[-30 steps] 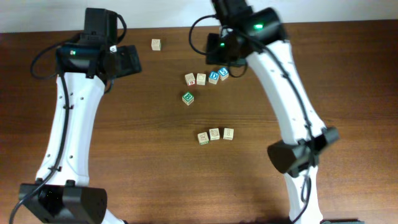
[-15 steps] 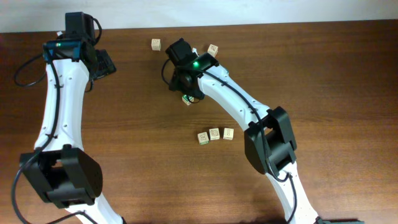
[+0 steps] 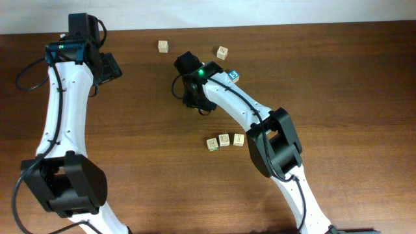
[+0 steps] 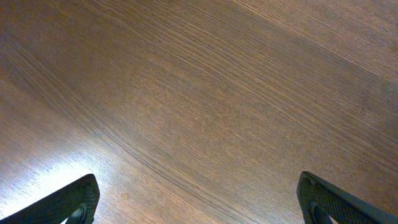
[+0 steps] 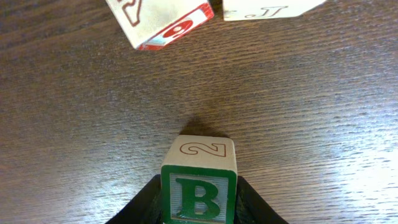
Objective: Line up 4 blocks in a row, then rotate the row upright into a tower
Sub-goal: 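Grasp the green B block with the right gripper, place at row end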
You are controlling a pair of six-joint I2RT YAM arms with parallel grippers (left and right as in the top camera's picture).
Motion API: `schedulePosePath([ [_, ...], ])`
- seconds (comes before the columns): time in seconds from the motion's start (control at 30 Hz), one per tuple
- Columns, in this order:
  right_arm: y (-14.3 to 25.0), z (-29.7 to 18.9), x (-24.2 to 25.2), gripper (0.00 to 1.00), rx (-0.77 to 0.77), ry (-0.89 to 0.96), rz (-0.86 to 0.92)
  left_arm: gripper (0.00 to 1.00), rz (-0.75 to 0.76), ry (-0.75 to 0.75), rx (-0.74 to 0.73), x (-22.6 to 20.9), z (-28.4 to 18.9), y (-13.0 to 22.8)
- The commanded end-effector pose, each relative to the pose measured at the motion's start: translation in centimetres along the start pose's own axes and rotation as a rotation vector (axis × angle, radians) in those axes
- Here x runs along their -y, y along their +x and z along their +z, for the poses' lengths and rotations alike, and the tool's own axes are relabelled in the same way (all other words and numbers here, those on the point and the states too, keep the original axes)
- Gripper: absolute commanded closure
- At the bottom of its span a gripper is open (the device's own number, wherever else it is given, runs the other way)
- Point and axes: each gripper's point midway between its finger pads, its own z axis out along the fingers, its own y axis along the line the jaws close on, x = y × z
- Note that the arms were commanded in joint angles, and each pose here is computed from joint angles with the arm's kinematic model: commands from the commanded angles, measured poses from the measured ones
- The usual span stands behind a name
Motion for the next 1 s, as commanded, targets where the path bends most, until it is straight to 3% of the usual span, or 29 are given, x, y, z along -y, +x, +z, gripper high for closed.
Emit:
schedulePosePath([
  [0.0, 0.6, 0.5, 1.0, 0.71, -0.025, 0.040, -0.106, 0.00, -0.013, 0.005, -0.006, 0.2, 0.2, -0.1],
  [0.13, 1.7, -0.3, 1.4, 0.71, -0.079, 0.039, -0.257, 0.01, -0.012, 0.005, -0.007, 0.2, 0.2, 0.0],
  [0.33, 7.3, -2.0, 0.0, 0.71, -0.330, -0.099, -0.302, 0.01, -0.012, 0.005, -0.007, 0.2, 0.2, 0.0],
  [0.63, 14.8, -3.9, 0.9, 0.70, -0.517, 0.038, -0.404, 0.01, -0.012, 0.005, -0.007, 0.2, 0.2, 0.0],
  [0.83, 13.7, -3.9, 3.5, 0.65, -0.450, 0.204, -0.423, 0.01, -0.008, 0.000, -0.018, 0.1, 0.2, 0.2],
  [0.97, 13.5, -3.8, 3.5, 0.64, -0.443, 0.208, -0.426, 0.00, -0.007, -0.001, -0.022, 0.0, 0.2, 0.4],
])
